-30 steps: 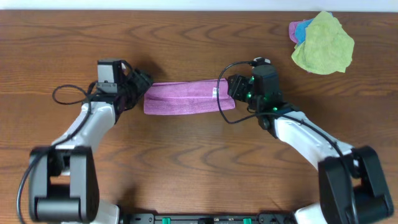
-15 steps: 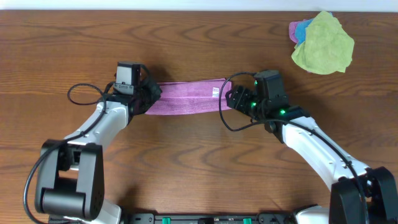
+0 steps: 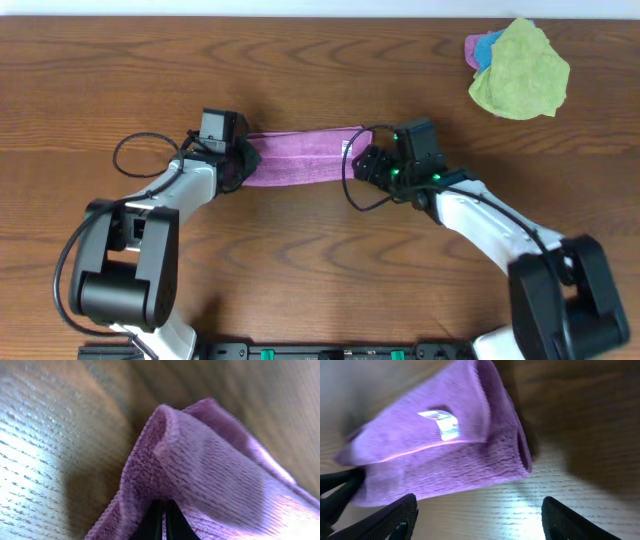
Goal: Fold the cloth
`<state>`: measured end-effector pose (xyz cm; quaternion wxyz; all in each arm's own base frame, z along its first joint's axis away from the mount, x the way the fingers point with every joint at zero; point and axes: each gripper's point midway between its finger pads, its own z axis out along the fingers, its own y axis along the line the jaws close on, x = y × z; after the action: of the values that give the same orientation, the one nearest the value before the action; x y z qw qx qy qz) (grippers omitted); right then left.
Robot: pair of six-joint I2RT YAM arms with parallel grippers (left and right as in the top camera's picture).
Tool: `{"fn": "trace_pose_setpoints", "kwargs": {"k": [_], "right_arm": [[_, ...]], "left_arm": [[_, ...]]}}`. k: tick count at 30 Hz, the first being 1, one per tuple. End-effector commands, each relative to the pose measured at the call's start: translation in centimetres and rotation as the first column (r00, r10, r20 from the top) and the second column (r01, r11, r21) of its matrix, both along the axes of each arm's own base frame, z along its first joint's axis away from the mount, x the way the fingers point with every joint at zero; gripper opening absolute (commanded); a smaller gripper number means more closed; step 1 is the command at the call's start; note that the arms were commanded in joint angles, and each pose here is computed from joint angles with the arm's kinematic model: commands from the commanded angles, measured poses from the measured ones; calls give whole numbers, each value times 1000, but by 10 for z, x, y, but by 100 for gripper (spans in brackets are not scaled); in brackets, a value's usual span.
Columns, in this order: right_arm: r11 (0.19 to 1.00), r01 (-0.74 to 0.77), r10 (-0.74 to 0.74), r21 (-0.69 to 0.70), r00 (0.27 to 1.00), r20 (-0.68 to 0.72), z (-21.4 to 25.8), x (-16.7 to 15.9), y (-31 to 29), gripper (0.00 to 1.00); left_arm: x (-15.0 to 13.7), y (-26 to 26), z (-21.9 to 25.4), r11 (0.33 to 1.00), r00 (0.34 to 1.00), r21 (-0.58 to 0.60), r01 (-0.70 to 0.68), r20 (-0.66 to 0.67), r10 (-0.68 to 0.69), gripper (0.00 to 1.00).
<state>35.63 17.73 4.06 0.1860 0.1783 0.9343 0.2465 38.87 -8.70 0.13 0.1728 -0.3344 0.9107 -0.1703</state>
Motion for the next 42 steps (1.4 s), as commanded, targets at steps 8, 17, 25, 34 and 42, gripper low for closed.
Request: {"fn": "trace_pose_setpoints", "kwargs": {"k": [8, 17, 25, 34, 42], "right_arm": [[1000, 16, -15, 25, 1000, -17, -24, 9, 14, 77], [998, 54, -54, 37, 998, 10, -41, 24, 17, 56], [994, 107, -110, 28, 976, 190, -19, 57, 17, 1], [996, -60, 39, 70, 960, 276, 22, 44, 55, 1], [979, -190, 148, 76, 914, 378, 63, 22, 96, 1]], "left_arm": [[-2, 7, -6, 999, 1000, 49, -12, -25, 13, 6], [-6, 8, -7, 998, 999, 57, -5, -42, 7, 6], [-6, 8, -8, 998, 999, 69, 13, -39, -11, 6], [-6, 8, -8, 997, 999, 76, 31, -38, -28, 6], [-8, 9, -9, 996, 998, 78, 32, -48, -28, 6]]}}
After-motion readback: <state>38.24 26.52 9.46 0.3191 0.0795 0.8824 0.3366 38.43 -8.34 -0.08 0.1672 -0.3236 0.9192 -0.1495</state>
